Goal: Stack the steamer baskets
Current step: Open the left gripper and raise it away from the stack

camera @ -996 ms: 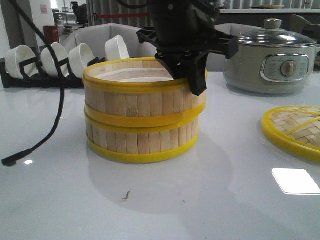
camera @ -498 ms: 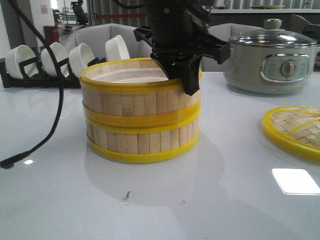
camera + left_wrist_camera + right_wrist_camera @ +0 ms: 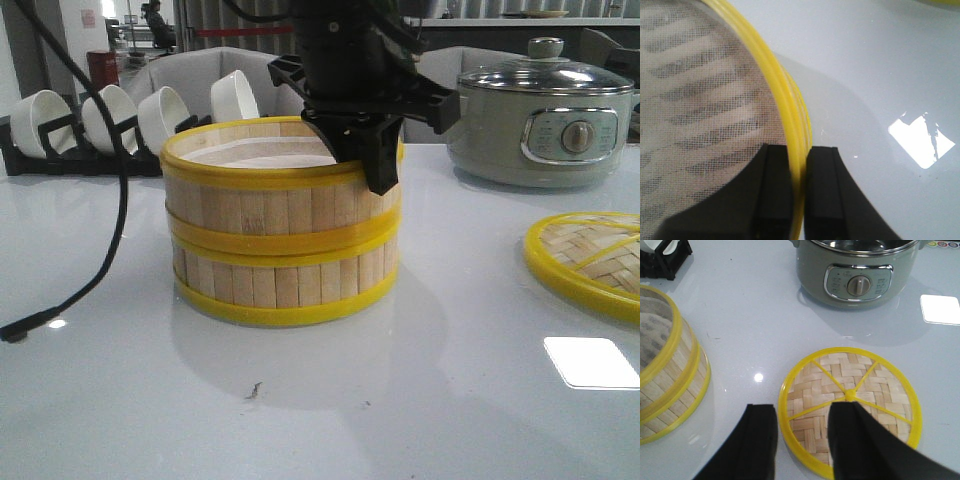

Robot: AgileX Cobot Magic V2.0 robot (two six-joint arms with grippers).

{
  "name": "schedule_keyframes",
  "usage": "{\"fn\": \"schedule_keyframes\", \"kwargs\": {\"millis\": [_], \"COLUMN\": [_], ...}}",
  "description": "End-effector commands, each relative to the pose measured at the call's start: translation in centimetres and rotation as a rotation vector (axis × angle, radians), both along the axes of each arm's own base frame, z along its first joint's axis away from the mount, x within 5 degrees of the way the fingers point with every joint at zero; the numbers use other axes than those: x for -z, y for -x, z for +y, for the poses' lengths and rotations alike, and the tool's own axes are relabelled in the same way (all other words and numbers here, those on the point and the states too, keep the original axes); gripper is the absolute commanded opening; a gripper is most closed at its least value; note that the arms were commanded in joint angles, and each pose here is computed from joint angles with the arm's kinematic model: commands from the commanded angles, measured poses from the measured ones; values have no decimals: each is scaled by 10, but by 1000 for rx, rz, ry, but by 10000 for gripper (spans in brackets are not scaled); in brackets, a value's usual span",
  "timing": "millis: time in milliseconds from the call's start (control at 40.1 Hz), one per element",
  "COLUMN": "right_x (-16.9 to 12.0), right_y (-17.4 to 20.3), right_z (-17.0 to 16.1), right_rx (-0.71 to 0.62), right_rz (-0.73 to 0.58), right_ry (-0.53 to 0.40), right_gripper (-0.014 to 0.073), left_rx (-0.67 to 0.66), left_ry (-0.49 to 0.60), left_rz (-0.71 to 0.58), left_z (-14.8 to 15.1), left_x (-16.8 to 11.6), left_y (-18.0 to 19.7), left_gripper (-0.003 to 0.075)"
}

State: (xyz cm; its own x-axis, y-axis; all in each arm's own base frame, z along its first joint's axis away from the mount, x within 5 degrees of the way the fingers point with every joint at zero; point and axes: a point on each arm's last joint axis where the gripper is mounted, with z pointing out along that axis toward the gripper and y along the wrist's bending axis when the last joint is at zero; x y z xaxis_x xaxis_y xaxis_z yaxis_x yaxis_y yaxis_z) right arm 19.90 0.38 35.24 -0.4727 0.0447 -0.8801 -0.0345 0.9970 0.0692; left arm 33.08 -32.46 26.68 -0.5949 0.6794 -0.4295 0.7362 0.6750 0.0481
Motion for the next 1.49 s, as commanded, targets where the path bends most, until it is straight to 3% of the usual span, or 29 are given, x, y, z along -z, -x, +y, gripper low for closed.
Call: {"fn": "schedule_keyframes", "kwargs": {"millis": [0, 149, 274, 473, 648, 747, 797, 922, 1171, 1345, 1470], "right_x": [-21, -21, -21, -21, -21, -21, -21, -21, -18, -15, -17], "right_y": [-1, -1, -1, -1, -1, -1, -1, -1, -5, -9, -10], "right_z": [-2, -2, -2, -2, -2, -2, -2, -2, -2, -2, -3], "right_rx": [14, 14, 14, 14, 14, 14, 14, 14, 14, 14, 18], "right_rz": [-126, -126, -126, -126, -125, -125, -125, -125, -108, -96, -115], "right_ry": [14, 14, 14, 14, 14, 14, 14, 14, 14, 14, 14], "right_gripper": [367, 367, 367, 367, 367, 367, 367, 367, 367, 367, 367], "left_rx": [8, 8, 8, -19, -44, -67, -87, -216, -469, -655, -744], "left_ry": [92, 95, 95, 121, 186, 153, 119, 87, 195, 270, 278], "left_rz": [-121, -123, -123, -128, -212, -335, -403, -540, -575, -591, -630], "left_z": [4, 4, 4, 4, 7, 18, 27, 69, 192, 274, 307], "left_x": [-46, -46, -46, -60, -104, -135, -150, -187, -245, -257, -256], "left_y": [4, 4, 4, 4, 4, 2, 2, -1, 12, 46, 86], "left_gripper": [148, 356, 461, 463, 456, 399, 330, 76, 95, 95, 95]}}
